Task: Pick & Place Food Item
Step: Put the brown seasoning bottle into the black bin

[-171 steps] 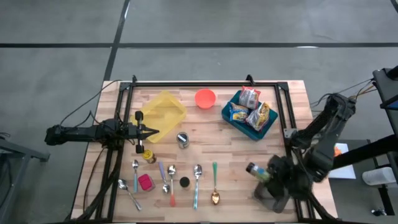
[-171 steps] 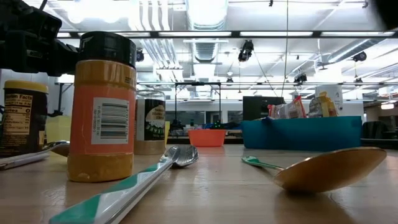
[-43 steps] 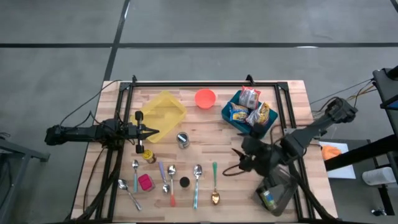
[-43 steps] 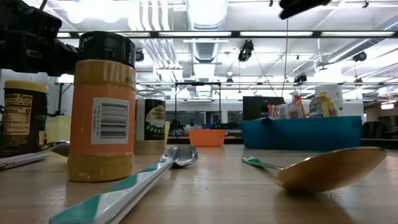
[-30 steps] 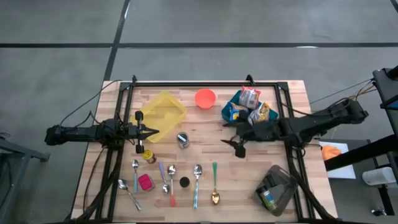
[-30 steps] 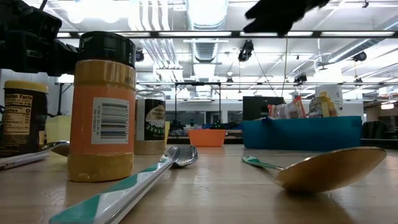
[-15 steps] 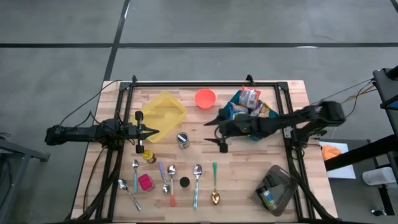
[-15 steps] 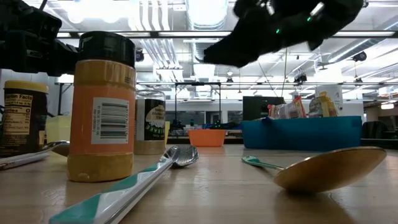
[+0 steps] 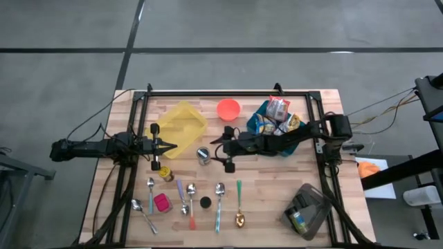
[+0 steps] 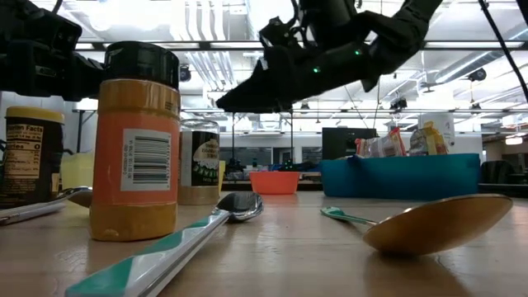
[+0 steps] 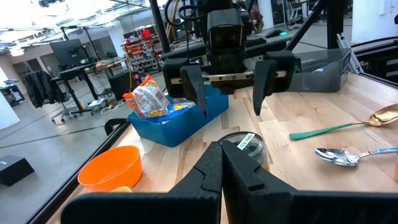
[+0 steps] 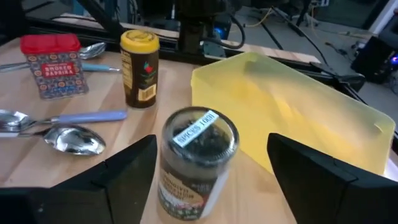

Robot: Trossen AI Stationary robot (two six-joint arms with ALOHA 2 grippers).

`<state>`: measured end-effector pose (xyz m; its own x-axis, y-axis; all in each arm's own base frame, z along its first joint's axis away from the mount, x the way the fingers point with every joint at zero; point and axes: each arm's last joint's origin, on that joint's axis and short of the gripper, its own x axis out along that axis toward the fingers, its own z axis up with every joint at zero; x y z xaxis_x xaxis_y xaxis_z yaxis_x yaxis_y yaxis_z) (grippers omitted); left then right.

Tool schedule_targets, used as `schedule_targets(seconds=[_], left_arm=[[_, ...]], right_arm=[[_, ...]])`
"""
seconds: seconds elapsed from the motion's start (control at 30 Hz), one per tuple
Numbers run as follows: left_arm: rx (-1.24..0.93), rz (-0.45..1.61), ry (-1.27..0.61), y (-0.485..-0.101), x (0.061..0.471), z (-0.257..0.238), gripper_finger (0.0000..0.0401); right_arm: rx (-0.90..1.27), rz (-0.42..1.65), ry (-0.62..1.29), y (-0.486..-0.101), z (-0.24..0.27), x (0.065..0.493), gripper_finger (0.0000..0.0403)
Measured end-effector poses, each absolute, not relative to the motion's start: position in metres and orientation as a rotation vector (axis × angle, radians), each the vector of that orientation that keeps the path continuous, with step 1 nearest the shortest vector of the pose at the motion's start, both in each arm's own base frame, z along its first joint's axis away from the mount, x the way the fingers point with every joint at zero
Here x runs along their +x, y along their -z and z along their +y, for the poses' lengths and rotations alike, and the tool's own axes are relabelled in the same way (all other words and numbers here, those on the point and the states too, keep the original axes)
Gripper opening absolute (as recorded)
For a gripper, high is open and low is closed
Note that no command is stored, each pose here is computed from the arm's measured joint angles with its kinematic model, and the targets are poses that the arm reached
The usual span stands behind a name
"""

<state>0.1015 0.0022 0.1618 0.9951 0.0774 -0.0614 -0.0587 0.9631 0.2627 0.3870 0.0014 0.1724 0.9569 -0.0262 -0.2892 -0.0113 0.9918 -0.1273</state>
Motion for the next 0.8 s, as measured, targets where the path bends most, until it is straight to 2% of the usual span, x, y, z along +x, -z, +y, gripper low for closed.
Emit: schedule_targets(seconds=[0.27,0.8], left_arm=[[0.263,0.071,-0.069,-0.162,0.102,0.002,0.0000],[0.264,0.080,-0.068,-0.161,0.102,0.002,0.0000]], right_arm=[[-0.069,0.295,-0.014,-0.169,0.002,0.397,0.0380],[-0.053,0.350,-0.013,-0.129,0.002,0.435,0.0384]])
